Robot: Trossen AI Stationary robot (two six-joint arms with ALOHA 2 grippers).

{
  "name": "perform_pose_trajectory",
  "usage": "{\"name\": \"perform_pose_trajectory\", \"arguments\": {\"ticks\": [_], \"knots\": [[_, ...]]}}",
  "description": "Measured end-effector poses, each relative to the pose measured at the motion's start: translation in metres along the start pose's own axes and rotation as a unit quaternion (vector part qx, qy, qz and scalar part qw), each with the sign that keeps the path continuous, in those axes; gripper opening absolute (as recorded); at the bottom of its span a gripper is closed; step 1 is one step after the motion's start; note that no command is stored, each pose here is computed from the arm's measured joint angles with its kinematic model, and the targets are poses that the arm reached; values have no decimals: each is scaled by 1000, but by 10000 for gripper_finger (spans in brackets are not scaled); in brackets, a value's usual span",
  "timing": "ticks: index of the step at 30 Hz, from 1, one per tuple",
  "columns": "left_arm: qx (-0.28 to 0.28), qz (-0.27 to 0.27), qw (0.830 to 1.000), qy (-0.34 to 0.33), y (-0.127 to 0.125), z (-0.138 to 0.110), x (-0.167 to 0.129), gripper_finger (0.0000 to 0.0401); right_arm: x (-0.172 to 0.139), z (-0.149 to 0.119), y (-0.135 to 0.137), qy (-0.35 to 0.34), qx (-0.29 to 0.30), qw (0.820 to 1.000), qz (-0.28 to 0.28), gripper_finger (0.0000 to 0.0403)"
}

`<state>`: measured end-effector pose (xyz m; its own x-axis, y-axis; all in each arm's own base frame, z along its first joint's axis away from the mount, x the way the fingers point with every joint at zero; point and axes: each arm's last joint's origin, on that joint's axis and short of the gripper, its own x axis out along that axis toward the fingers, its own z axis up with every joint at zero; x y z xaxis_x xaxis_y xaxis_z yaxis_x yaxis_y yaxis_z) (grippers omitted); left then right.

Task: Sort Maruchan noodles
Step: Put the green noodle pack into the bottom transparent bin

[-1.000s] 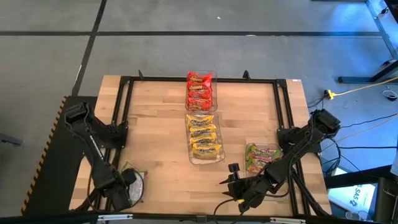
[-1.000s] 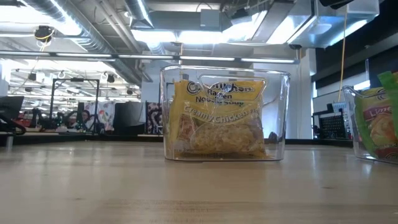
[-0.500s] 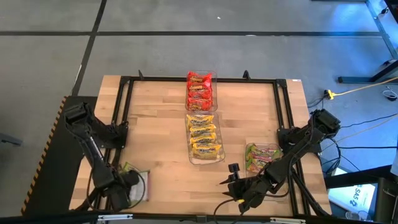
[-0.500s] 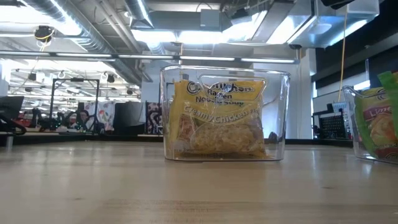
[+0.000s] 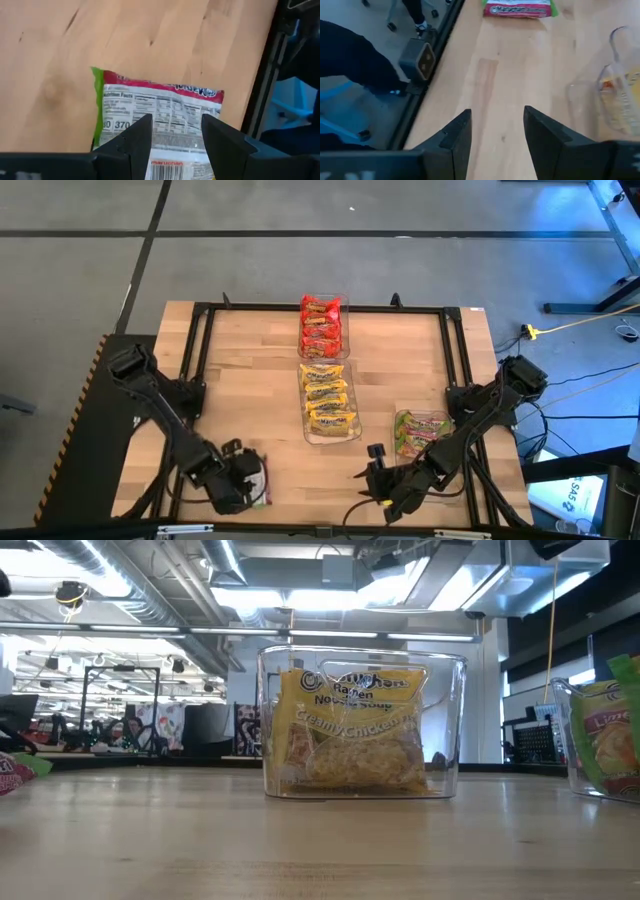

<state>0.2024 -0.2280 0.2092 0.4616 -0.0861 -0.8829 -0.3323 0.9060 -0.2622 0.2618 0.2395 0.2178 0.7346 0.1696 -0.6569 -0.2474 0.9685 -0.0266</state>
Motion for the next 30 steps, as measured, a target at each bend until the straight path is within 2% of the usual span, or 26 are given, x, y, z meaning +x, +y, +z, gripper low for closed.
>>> {"name": "perform_pose_trajectory", "arguments": {"ticks": [5, 9, 13, 18, 22, 25, 30], "knots": [[-32, 6, 999, 34, -1, -9, 7, 165, 0, 2, 4, -9, 22, 999, 23, 152], [-17, 17, 997, 69, -7, -26, 30, 165, 6, 3, 11, -30, 19, 999, 40, 152], [11, 0, 998, 56, -15, -25, 49, 165, 16, -1, 15, -25, 22, 997, 63, 152], [45, -43, 998, -14, -22, -5, 62, 165, 22, -2, 17, -27, 25, 997, 68, 152], [81, -60, 990, -94, -25, 17, 67, 165, 22, -1, 18, -30, 38, 996, 74, 152], [87, -68, 984, -138, -24, 36, 69, 165, 21, 4, 19, -61, 50, 994, 72, 152], [104, -94, 978, -153, -37, 50, 44, 165, 29, 8, 20, -91, 76, 990, 72, 163]]}}
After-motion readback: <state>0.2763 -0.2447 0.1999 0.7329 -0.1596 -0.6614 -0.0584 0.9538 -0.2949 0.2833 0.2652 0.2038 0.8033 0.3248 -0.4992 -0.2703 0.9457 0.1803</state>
